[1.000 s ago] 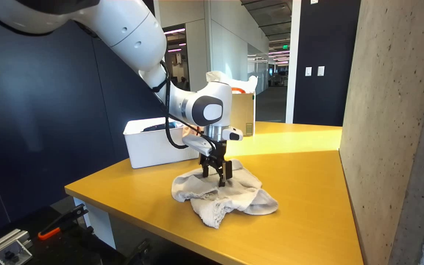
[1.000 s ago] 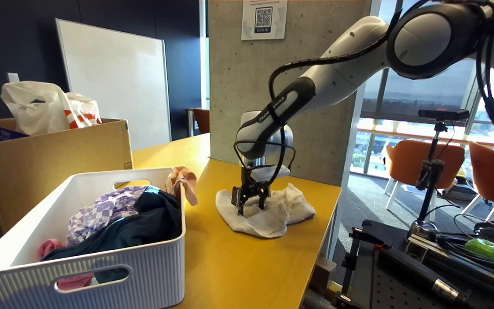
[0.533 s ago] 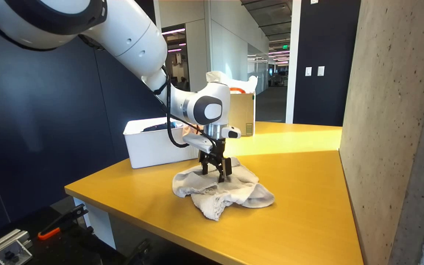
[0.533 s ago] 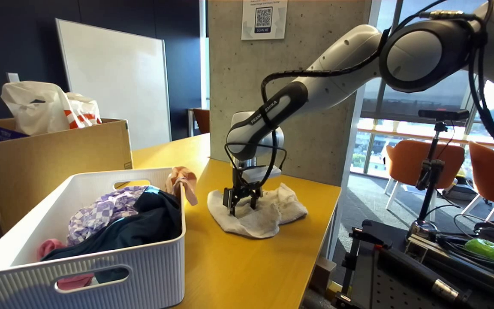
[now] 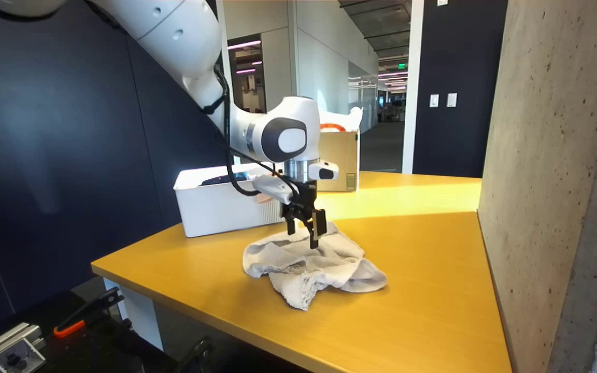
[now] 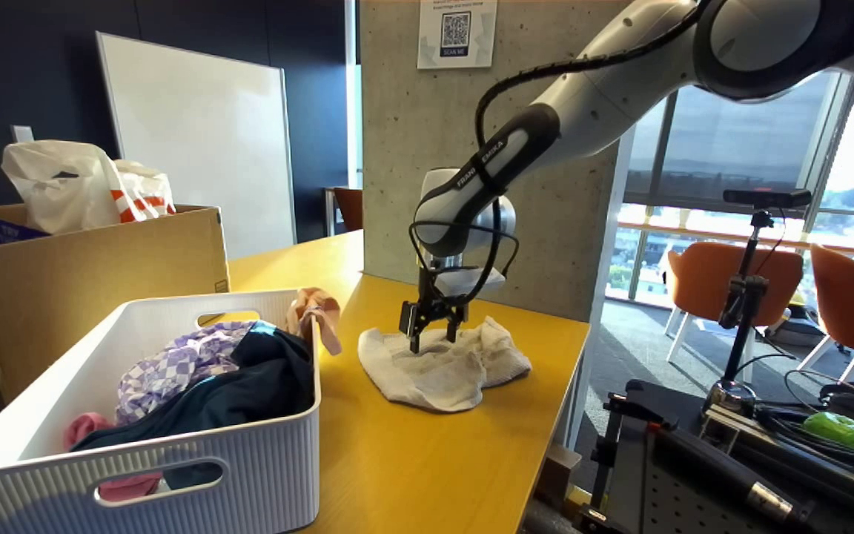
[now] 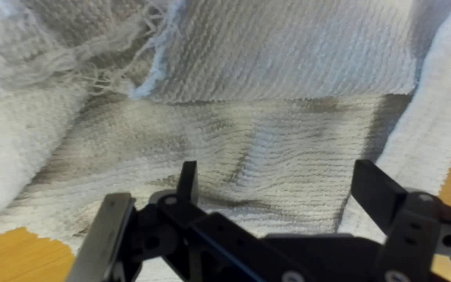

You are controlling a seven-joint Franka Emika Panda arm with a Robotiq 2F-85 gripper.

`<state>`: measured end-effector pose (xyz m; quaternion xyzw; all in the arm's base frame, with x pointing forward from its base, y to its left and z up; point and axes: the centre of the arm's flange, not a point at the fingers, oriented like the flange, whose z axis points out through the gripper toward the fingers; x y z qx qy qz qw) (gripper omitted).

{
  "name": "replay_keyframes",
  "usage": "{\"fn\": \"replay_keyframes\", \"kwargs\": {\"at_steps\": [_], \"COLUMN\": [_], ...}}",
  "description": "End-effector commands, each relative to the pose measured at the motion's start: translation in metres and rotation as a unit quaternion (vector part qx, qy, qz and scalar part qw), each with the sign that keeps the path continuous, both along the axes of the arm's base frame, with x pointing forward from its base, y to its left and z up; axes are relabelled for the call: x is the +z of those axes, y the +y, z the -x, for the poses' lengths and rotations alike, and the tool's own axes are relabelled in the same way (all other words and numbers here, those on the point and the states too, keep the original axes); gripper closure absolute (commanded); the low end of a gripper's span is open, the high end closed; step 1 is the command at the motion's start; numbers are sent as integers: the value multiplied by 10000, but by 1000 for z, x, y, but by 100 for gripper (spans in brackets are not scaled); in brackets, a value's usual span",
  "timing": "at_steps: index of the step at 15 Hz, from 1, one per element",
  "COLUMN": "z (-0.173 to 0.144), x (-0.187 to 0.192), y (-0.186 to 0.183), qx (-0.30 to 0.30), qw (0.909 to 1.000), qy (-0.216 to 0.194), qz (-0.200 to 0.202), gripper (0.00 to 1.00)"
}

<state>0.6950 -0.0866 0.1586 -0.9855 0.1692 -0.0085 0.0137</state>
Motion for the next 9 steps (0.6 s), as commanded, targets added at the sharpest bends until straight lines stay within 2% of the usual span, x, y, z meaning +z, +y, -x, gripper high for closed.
{"fn": "replay_keyframes", "kwargs": {"at_steps": [1,5,9], "z": [52,76,72], "x": [58,106,125], "y": [-4,-16,-31], "qx": [-235,-514,-590], "qw": [9993,9981,9981], "qy": [-196,-183,83], "qz": [219,277,160], "gripper": [0,0,0]}}
